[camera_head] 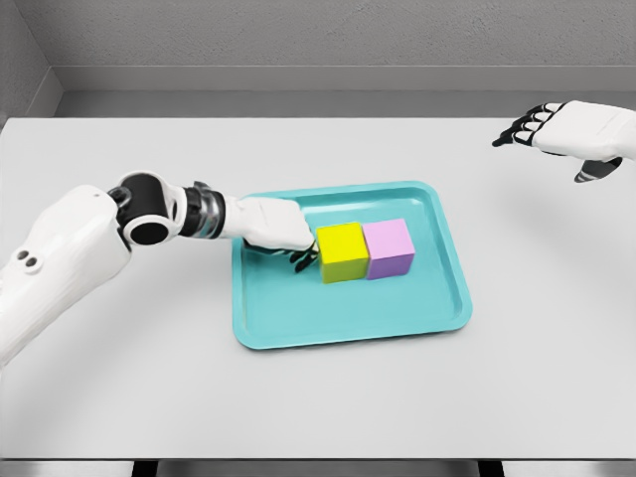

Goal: Push two cubes

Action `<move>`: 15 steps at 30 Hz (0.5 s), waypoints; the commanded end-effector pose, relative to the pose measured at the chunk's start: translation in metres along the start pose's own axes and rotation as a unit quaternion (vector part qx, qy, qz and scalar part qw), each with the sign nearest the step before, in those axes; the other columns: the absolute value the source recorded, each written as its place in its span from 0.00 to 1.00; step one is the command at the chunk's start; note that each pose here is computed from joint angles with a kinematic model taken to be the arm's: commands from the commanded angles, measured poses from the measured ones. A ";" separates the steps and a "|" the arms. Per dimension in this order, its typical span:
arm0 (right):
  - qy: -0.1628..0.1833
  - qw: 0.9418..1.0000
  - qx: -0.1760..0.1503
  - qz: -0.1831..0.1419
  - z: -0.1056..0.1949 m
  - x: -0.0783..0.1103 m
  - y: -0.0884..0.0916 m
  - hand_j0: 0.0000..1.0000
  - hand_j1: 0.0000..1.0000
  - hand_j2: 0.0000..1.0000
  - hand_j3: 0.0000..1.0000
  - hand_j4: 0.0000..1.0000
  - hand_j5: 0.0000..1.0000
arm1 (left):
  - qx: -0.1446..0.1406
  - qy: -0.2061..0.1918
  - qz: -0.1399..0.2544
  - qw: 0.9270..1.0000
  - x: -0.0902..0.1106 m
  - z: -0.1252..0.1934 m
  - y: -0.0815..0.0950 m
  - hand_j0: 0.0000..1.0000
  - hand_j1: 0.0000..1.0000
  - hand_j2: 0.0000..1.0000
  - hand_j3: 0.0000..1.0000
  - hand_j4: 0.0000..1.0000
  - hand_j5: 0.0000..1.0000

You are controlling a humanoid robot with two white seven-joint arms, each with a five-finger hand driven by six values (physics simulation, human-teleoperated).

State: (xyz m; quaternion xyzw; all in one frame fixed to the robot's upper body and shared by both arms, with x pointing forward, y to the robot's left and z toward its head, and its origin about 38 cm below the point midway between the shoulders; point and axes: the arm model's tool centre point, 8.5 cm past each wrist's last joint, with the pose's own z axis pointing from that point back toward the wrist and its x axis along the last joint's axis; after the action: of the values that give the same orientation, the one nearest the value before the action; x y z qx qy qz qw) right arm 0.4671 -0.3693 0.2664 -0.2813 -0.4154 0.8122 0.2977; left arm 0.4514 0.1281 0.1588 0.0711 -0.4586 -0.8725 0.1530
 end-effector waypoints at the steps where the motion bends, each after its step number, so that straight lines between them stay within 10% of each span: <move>1: 0.001 1.000 -0.001 -0.002 0.001 -0.001 0.000 1.00 1.00 1.00 1.00 1.00 1.00 | 0.001 0.001 0.001 1.000 -0.002 0.003 -0.001 0.35 0.35 0.35 0.35 0.35 0.35; 8: -0.003 1.000 -0.007 -0.009 0.002 0.000 -0.002 1.00 1.00 1.00 1.00 1.00 1.00 | 0.047 0.020 0.065 0.997 -0.027 0.075 -0.004 0.36 0.36 0.36 0.36 0.36 0.36; 9: -0.004 1.000 -0.007 -0.010 0.001 0.000 -0.001 1.00 1.00 1.00 1.00 1.00 1.00 | 0.081 0.032 0.094 0.992 -0.039 0.105 0.000 0.46 0.46 0.46 0.46 0.46 0.46; 10: -0.004 1.000 -0.008 -0.011 0.002 0.000 -0.001 1.00 1.00 1.00 1.00 1.00 1.00 | 0.129 0.047 0.137 0.981 -0.054 0.146 0.003 0.87 0.87 0.87 0.87 0.87 0.87; 11: -0.005 1.000 -0.008 -0.012 0.001 0.000 -0.001 1.00 1.00 1.00 1.00 1.00 1.00 | 0.136 0.072 0.169 0.974 -0.067 0.176 -0.011 1.00 1.00 1.00 1.00 1.00 1.00; 15: -0.003 1.000 -0.007 -0.013 0.001 -0.001 0.000 1.00 1.00 1.00 1.00 1.00 1.00 | 0.128 0.122 0.216 0.960 -0.091 0.200 -0.044 1.00 1.00 1.00 1.00 1.00 1.00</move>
State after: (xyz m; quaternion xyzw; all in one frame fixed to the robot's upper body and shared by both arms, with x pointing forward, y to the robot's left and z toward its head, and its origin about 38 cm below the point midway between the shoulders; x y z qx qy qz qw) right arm 0.4668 -0.3697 0.2672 -0.2751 -0.4248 0.8077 0.3024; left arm 0.4730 0.3120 0.2291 0.0874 -0.5411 -0.7587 0.3521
